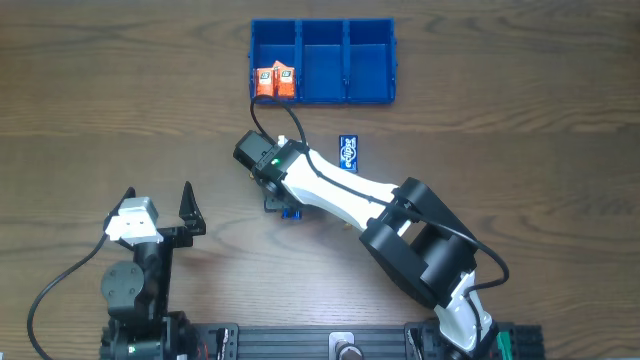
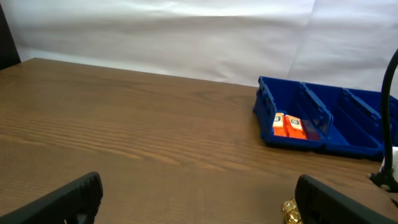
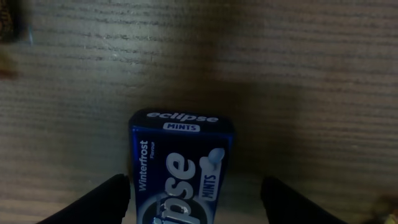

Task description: Sort Candies Into Trays

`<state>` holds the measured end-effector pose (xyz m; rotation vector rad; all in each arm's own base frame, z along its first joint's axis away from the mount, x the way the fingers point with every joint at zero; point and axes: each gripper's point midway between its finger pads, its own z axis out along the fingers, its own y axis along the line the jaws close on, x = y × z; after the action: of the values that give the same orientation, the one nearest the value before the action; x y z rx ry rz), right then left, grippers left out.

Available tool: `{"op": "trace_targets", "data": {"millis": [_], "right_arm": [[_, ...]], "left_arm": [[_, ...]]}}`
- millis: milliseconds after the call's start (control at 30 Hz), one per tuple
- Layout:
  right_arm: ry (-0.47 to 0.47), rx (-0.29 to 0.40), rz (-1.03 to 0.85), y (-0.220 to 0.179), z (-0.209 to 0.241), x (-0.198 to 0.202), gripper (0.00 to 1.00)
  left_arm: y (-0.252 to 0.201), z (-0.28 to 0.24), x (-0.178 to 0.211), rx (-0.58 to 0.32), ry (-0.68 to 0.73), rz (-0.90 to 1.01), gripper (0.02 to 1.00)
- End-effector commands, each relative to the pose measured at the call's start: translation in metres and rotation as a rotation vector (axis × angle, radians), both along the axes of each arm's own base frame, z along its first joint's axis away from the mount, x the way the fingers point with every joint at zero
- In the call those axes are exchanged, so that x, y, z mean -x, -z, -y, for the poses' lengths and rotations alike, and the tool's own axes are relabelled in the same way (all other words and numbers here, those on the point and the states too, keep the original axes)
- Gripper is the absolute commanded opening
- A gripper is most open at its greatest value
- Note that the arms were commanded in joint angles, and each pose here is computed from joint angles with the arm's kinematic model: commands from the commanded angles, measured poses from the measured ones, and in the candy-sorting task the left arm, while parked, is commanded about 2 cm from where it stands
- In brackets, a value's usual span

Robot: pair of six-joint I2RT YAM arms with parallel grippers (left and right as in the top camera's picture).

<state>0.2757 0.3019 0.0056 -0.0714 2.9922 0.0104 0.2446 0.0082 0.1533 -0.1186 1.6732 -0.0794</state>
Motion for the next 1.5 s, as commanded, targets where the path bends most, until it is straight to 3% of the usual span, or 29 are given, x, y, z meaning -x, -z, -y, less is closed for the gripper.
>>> {"op": "trace_targets", "data": {"millis": [33,233,400,667,900,1000,1133,1300,1500], "right_arm": [[0.014,0.017,0.021,0.005,-0.002,-0.007,0.695],[0.013,0.011,0.025,0.005,-0.003,-0.008,0.608],[0.008,0.001,0.033,0.005,-0.007,-0.008,0.303],[-0.001,-0.003,0.037,0.001,-0.01,-0.007,0.279],[-0.041,-0.027,0.245,-0.108,0.005,-0.059,0.279],[-0.028,-0.028,0.37,-0.165,0.025,-0.102,0.277],[-0.015,-0.035,0.532,-0.209,0.05,-0.158,0.279],[0.042,-0.06,0.656,-0.22,0.075,-0.211,0.279],[0.057,-0.082,0.687,-0.181,0.072,-0.255,0.281]], "left_arm": [[0.016,0.002,0.001,-0.001,0.014,-0.048,0.998],[0.016,0.002,0.001,-0.001,0.014,-0.048,0.998],[0.016,0.002,0.001,-0.001,0.014,-0.048,0.998],[0.016,0.002,0.001,-0.001,0.014,-0.048,0.998],[0.016,0.002,0.001,-0.001,0.014,-0.048,0.998],[0.016,0.002,0.001,-0.001,0.014,-0.048,0.998],[0.016,0.002,0.001,-0.001,0.014,-0.048,0.998],[0.016,0.002,0.001,-0.001,0.014,-0.048,0.998],[0.016,0.002,0.001,-0.001,0.014,-0.048,0.998]]}}
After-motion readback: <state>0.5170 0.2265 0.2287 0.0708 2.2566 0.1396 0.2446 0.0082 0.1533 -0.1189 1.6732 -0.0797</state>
